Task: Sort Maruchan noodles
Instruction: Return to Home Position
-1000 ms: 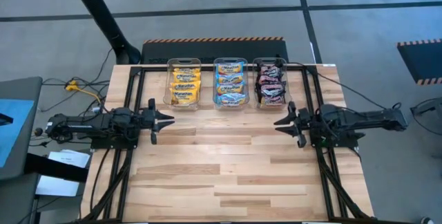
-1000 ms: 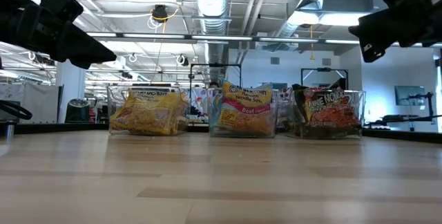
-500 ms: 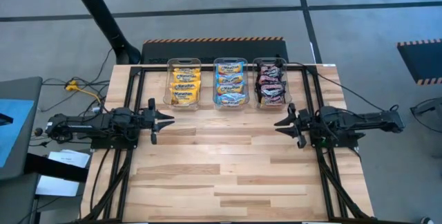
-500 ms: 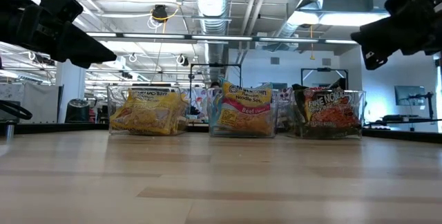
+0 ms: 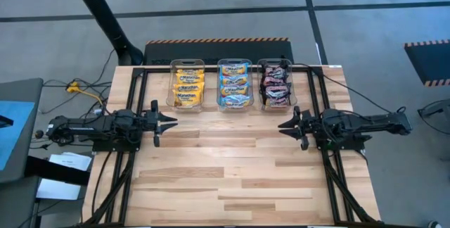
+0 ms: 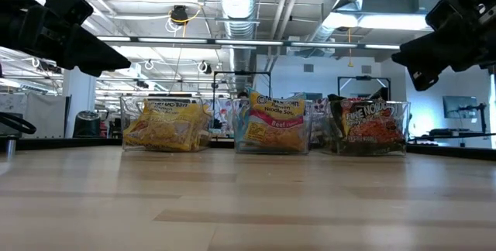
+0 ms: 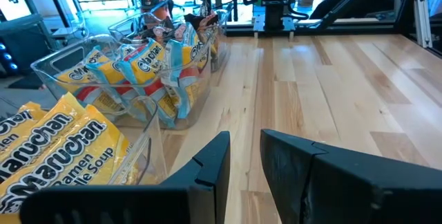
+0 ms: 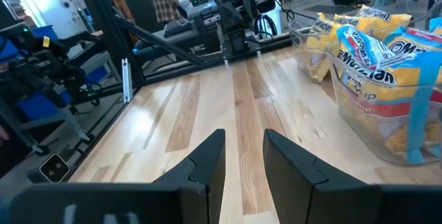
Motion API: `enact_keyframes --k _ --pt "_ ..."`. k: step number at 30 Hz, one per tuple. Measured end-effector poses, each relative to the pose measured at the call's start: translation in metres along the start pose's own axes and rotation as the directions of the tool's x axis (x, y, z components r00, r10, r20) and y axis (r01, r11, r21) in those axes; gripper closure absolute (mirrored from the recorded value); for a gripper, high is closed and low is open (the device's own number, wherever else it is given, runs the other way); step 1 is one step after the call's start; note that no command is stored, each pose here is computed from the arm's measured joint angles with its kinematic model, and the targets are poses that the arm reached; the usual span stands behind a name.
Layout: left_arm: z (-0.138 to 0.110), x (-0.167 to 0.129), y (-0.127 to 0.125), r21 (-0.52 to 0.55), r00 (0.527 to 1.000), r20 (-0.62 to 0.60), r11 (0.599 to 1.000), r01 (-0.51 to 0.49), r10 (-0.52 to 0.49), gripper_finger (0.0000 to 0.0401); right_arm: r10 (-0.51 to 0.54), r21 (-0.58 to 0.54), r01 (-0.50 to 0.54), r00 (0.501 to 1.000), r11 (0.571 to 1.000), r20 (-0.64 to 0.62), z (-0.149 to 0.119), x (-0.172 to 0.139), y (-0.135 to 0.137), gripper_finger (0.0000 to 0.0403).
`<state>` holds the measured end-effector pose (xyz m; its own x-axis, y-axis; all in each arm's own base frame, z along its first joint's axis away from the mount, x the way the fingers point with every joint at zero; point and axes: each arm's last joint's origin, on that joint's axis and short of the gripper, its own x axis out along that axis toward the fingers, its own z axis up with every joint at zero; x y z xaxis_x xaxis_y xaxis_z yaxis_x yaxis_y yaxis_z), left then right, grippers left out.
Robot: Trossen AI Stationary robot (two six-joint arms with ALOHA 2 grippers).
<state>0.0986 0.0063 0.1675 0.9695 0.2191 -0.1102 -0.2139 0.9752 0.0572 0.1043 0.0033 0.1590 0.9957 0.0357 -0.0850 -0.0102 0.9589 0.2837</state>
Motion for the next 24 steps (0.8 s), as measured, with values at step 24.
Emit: enact_keyframes --k 24 --pt "0.0000 0.0000 0.0000 -0.002 1.000 0.000 1.000 0.001 -0.001 0.0329 0.000 0.002 0.000 1.000 1.000 -0.011 -0.0013 0.0001 -0.0003 0.0280"
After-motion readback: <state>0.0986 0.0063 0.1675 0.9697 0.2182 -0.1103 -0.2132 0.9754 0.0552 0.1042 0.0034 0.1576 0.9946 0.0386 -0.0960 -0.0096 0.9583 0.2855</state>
